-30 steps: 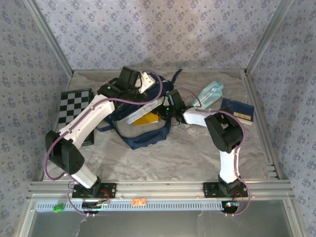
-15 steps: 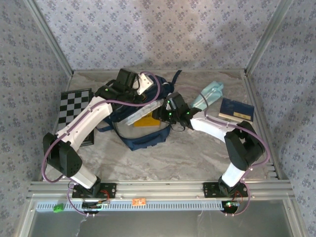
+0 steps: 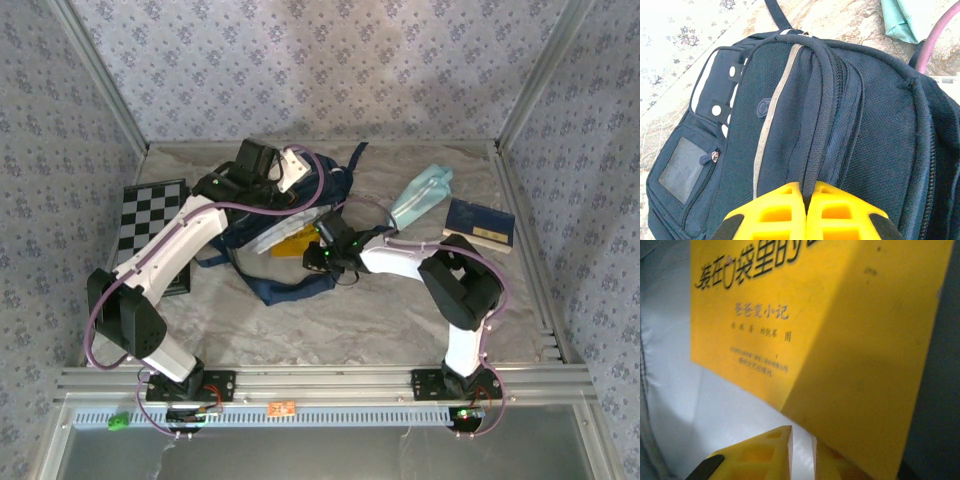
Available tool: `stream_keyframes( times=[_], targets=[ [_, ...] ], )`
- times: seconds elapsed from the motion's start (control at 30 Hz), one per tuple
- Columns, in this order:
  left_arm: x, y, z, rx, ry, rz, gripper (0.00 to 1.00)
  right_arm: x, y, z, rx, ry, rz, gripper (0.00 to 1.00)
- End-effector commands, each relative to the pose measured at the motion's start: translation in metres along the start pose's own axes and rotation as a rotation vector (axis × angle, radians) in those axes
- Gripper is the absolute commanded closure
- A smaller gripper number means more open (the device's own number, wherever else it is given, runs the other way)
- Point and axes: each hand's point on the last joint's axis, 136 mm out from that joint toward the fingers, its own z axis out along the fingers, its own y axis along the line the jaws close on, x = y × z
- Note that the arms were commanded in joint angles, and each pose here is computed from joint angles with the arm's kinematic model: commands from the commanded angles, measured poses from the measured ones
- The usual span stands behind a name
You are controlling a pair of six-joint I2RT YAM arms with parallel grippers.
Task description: Pack books, pencil case, and school supplies into a backpack
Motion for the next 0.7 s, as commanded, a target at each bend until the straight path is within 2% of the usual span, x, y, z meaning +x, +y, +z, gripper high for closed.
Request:
stream_keyframes(
  times=[0.0, 0.13, 0.3, 0.37, 0.5, 0.6, 0.67],
  targets=[
    [-0.042, 0.006, -0.028, 0.002, -0.156, 0.000, 1.00, -0.030, 0.005, 0.004, -0.021, -0.116, -0.032, 0.82],
    [-0.041, 0.005, -0.027, 0.004, -0.161, -0.006, 1.00, -0.072, 0.020, 0.000, -0.084, -0.250, -0.036, 0.83],
    [-0.041, 0.007, -0.027, -0.008, -0.156, -0.005, 1.00, -0.088, 0.016, 0.005, -0.073, -0.279, -0.005, 0.83],
    [-0.038, 0.007, -0.026, -0.008, -0.148, -0.009, 1.00, -0.083, 0.019, -0.002, -0.088, -0.287, -0.017, 0.83],
    [-0.029, 0.005, -0.023, -0.008, -0.127, -0.019, 1.00, -0.057, 0.021, -0.027, -0.106, -0.272, -0.077, 0.76],
    [-0.022, 0.002, -0.017, 0.003, -0.116, -0.050, 1.00, -0.040, 0.004, -0.055, -0.038, -0.272, -0.089, 0.69],
    [-0.012, -0.005, -0.010, 0.028, -0.102, -0.077, 1.00, -0.033, -0.013, -0.078, 0.019, -0.284, -0.087, 0.60]
  ],
)
